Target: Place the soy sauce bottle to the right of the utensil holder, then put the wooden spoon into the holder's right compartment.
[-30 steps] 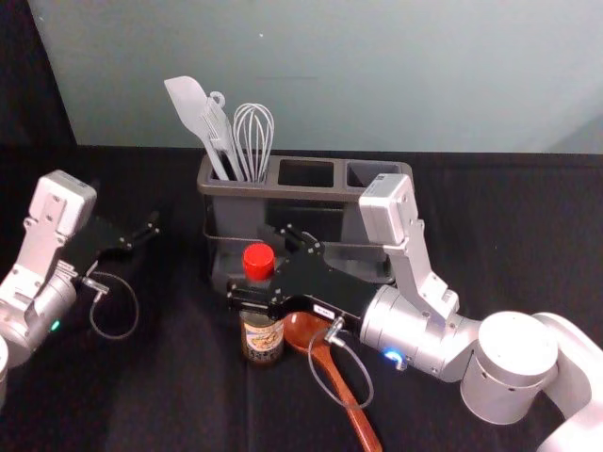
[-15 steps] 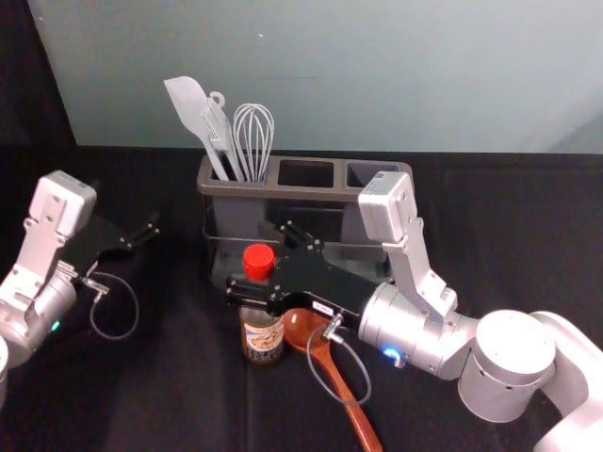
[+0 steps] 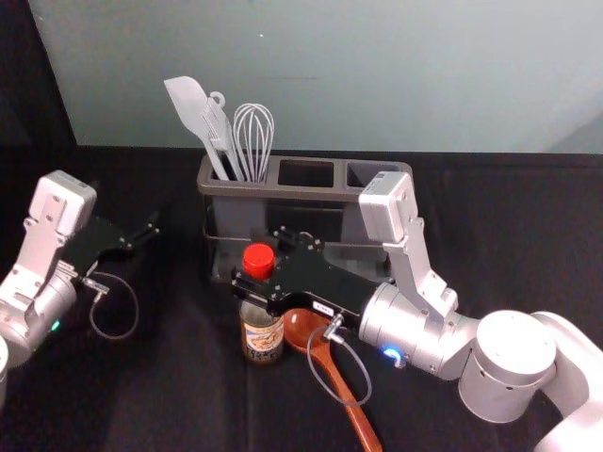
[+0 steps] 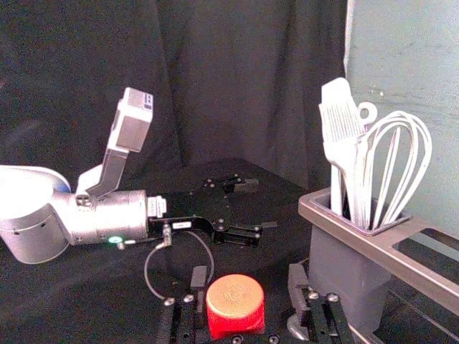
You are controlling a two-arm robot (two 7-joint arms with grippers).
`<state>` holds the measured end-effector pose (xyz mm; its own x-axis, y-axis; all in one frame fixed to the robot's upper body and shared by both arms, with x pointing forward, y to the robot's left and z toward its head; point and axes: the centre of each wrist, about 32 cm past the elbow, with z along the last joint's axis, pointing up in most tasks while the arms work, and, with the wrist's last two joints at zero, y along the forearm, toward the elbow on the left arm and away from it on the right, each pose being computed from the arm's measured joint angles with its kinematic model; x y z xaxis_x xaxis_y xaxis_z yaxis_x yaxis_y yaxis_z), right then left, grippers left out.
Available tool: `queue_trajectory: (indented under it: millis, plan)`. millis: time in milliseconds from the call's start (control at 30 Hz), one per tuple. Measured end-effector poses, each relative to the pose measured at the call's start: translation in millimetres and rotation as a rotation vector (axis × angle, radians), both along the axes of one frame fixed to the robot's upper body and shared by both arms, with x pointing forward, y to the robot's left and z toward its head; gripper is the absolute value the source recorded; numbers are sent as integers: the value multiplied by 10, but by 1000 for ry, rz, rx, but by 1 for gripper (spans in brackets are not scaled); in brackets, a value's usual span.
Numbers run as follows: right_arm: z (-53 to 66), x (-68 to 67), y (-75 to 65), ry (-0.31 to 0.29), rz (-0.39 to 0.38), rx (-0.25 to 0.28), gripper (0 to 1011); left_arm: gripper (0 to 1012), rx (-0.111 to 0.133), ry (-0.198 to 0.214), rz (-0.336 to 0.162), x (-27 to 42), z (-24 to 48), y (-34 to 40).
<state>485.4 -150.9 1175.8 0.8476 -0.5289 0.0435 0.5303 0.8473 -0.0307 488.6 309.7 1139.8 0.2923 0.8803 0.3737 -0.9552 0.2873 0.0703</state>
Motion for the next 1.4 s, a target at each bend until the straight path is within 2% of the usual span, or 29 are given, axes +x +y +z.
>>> queue_trajectory:
  millis: [200,333,433,833,1167,1400]
  plan:
    - [1,-1,-1,0,0,0,565,1005,0,0,0,0,0,0]
    - [1,-1,-1,1,0,0,400,1005,0,0,0,0,0,0]
    - [1,-1,-2,1,0,0,367,1005,0,0,0,0,0,0]
    - [23,-19,-9,-11,6,-4,367,1005,0,0,0,0,0,0]
    - [189,-155,-41,-58,22,-24,367,1005,0,0,0,0,0,0]
    - [307,-292,-179,-83,4,-36,367,1005,0,0,0,0,0,0]
